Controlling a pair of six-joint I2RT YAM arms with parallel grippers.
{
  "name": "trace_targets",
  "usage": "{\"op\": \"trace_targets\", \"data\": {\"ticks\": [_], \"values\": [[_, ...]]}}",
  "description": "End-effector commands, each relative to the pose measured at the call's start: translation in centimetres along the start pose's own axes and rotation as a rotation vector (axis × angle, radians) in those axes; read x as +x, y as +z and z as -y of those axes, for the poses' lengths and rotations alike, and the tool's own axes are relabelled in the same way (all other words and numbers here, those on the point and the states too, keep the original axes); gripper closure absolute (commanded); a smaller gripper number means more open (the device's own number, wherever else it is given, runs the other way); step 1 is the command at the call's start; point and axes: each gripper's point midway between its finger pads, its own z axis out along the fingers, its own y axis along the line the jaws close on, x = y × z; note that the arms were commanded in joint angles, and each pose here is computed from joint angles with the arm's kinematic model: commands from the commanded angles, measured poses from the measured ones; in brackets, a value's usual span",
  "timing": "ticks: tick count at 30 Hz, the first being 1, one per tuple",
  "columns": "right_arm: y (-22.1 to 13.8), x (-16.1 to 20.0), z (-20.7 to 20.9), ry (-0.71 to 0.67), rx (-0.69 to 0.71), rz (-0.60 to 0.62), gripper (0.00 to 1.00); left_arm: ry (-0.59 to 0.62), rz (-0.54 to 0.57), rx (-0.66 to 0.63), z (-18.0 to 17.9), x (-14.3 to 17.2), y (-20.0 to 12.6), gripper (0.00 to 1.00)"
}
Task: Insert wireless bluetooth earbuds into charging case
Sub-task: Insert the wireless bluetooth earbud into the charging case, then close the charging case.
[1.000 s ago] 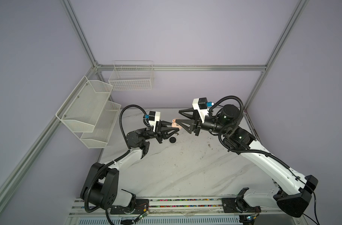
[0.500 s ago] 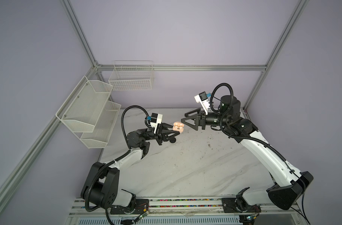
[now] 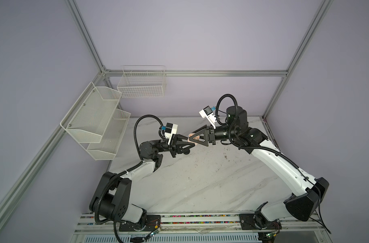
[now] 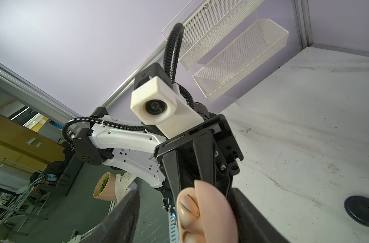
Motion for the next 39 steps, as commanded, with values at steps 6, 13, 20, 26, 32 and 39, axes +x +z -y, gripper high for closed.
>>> {"op": "trace_targets", "data": {"ticks": [6, 13, 20, 26, 32, 39], "values": [[-1.1, -1.2, -2.5, -0.091, -0.002, 0.011, 0.32, 0.021, 0.001, 0.000, 0.0, 1.2, -0.2, 1.00], [-1.1, 0.2, -2.1, -0.085, 0.026, -0.020, 0.37, 0.019, 0.003, -0.006, -0.3, 1.2, -0.2, 1.00], [-1.1, 1.1, -1.5, -0.088, 0.052, -0.029, 0.46, 0.002, 0.000, -0.017, -0.5, 1.4, -0.3, 1.00], [-1.4, 0.9, -1.5, -0.142, 0.080, -0.032, 0.53, -0.014, -0.001, -0.026, -0.7, 1.8, -0.4, 1.00], [-1.2, 2.2, -0.7, -0.155, 0.101, -0.057, 0.54, -0.011, 0.001, -0.025, -0.7, 1.5, -0.4, 1.00], [-0.5, 2.6, -0.6, -0.186, 0.047, -0.036, 0.63, -0.019, -0.002, -0.019, -0.6, 1.4, -0.3, 1.00]]}}
